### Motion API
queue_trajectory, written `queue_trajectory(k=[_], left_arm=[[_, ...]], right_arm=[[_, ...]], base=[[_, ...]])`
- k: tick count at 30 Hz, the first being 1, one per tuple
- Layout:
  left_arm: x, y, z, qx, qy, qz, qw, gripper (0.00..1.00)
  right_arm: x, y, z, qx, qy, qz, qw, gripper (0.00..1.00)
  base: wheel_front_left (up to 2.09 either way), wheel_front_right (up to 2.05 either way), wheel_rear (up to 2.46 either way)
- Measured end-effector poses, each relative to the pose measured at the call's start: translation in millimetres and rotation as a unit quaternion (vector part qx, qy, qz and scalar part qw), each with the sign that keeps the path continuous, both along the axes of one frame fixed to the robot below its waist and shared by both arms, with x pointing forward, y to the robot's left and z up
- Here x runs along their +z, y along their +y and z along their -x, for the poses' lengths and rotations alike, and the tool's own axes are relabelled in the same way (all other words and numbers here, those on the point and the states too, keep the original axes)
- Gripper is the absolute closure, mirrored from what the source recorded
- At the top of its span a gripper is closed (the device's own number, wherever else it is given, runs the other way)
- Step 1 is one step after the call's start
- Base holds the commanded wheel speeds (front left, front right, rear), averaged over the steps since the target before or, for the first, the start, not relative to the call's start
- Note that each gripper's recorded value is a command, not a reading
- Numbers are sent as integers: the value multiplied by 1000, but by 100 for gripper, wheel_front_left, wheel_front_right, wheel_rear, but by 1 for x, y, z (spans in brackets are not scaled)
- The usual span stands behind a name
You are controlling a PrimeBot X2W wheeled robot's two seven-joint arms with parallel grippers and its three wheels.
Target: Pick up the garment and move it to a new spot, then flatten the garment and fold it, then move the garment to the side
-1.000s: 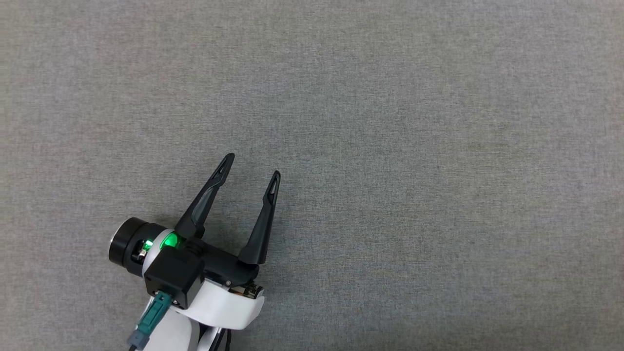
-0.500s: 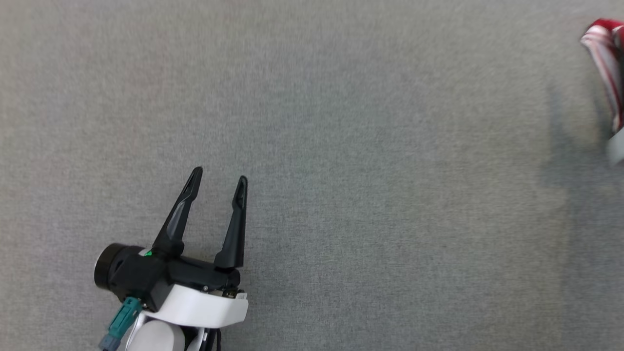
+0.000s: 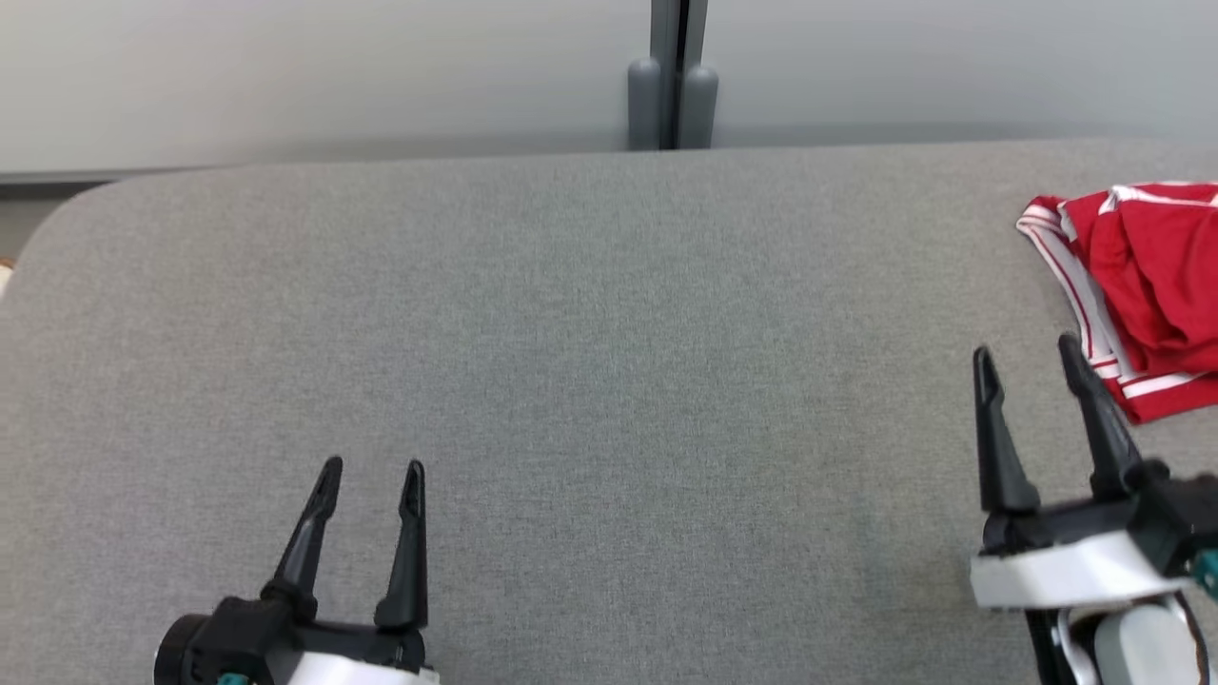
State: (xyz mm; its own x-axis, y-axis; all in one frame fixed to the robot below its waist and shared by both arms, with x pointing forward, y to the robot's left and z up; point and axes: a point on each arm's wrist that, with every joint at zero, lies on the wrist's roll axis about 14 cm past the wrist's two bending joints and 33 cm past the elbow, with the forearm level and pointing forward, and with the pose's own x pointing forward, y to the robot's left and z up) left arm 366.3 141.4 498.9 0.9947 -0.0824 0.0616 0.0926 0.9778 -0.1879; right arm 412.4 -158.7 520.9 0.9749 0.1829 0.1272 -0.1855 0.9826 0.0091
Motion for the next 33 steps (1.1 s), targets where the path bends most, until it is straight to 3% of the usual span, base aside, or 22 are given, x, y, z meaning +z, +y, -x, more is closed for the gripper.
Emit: queue_trajectory(k=[12, 27, 28, 33], left_arm=[[2, 6, 31, 15, -1, -27, 1000, 0], [4, 7, 34, 15, -5, -30, 999, 0], [3, 7, 34, 15, -4, -30, 999, 100], [-10, 6, 37, 14, 18, -26, 999, 100]], right_arm=[[-33, 9, 63, -6, 54, -28, 998, 0], [-35, 12, 66, 0, 59, -30, 998, 0], [-36, 12, 66, 0, 60, -30, 998, 100], [-51, 14, 72, 0, 84, -34, 996, 100]], base=[[0, 0, 0], [0, 0, 0], [0, 0, 0], [0, 0, 0]])
